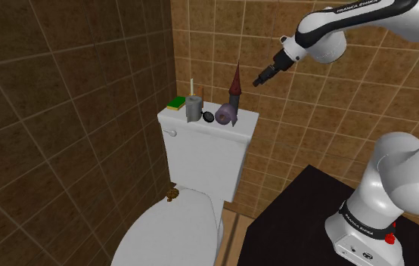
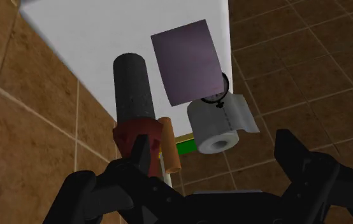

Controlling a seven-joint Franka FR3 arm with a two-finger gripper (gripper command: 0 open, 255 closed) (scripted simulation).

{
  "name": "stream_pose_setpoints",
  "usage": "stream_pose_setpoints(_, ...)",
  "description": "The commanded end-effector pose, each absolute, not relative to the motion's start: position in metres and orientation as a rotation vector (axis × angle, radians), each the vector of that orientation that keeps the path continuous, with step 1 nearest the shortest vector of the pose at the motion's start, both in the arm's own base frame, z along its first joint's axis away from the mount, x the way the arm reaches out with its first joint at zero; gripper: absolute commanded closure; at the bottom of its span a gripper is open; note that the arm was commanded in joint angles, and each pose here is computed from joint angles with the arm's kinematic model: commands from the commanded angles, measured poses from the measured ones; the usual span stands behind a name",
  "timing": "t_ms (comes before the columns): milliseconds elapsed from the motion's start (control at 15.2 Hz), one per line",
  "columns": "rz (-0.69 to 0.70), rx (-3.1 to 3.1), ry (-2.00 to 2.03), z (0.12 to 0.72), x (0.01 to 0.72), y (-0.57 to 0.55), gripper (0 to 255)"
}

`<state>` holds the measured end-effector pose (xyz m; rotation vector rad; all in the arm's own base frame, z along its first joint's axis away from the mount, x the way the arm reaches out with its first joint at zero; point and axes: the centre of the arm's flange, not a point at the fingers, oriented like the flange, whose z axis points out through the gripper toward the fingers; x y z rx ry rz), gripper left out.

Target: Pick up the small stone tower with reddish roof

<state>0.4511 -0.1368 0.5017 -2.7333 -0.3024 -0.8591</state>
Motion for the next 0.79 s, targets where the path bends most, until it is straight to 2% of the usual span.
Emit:
stream_pose_setpoints(0,-0.92,-2.68,-0.334,0.487,0.469,-0.151,0)
stream_pose_setpoints(726,-1.163,-2.396,-0.464,0.426,0.579,-0.2,0)
